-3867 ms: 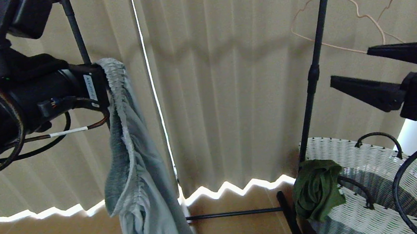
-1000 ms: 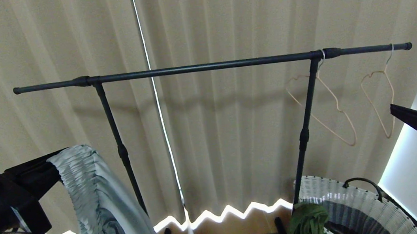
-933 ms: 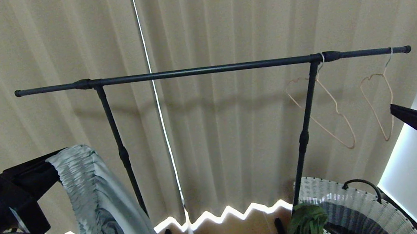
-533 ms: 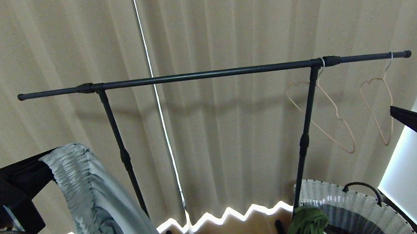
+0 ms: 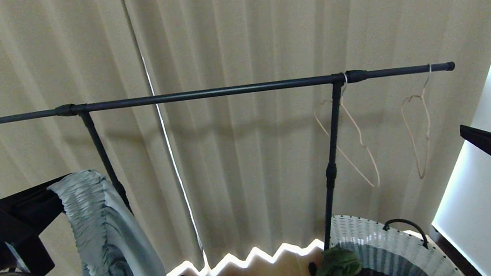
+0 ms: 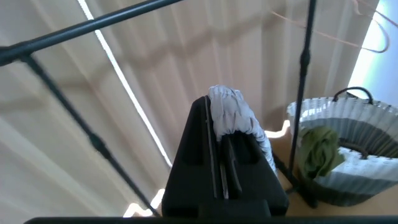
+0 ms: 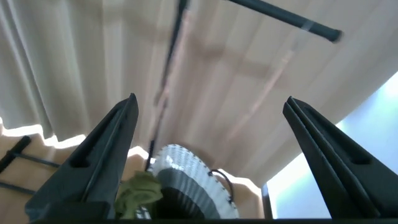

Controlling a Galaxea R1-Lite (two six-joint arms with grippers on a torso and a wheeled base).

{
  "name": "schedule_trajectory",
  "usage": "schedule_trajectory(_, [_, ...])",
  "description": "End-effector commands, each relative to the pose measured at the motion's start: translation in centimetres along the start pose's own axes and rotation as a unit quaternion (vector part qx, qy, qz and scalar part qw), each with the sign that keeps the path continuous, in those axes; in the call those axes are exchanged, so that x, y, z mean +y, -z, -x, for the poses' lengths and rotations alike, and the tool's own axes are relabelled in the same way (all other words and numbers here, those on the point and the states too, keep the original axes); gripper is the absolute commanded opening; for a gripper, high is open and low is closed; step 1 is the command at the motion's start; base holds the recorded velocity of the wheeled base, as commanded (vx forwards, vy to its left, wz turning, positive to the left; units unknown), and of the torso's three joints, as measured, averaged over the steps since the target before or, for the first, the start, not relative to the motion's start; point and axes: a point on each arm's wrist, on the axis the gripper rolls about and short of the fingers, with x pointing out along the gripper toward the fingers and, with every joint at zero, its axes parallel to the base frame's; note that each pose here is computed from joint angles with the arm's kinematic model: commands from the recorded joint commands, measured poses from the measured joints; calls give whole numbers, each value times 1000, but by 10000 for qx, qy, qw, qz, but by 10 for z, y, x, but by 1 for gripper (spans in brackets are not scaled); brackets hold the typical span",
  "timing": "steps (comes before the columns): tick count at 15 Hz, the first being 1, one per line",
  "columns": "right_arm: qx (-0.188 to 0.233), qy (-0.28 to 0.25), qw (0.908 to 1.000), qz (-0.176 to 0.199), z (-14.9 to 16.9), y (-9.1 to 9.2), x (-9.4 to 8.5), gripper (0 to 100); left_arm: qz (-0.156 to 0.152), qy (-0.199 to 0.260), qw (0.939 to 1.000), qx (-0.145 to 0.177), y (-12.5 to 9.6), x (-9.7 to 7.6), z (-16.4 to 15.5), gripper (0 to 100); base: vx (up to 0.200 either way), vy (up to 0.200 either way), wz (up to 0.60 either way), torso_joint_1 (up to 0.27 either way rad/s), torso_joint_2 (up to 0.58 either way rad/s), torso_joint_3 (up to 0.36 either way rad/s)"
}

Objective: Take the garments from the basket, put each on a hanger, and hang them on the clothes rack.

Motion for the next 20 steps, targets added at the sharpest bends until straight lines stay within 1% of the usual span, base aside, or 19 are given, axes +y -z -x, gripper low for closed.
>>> schedule_trajectory(1, [4,-2,10000,2,0,0,0,100,-8,2,10000,11,0,0,-1,0,0,-200,0,-2,-2,-2])
schedule_trajectory(3, [51,-4,10000,2,1,4,1,100,-15,9,10000,41,2,0,0,0,0,-200,0,2,0,7])
schedule_trajectory(4, [86,12,10000,0,1,6,1,100,-22,12,10000,56,4,-1,0,0,0,0,0,0,0,0])
schedule_trajectory(7, [179,254,9995,-45,1,10,-7,100,-22,31,10000,68,6,-2,2,0,0,0,0,0,0,0])
schedule_trajectory(10, [224,314,9992,-55,1,12,-8,100,2,35,10000,90,6,-2,1,0,0,0,0,0,0,0])
schedule_trajectory(16, [259,329,9991,-50,0,13,-9,100,3,33,9999,114,7,-2,1,0,200,0,0,0,-2,4])
schedule_trajectory(19, [341,380,9987,-63,-1,14,-11,100,-11,41,9999,152,10,-2,1,0,200,0,0,9,1,1])
schedule_trajectory(20, [404,382,9984,-65,-4,16,-11,100,-17,53,9998,204,13,-3,1,0,0,0,0,0,0,0])
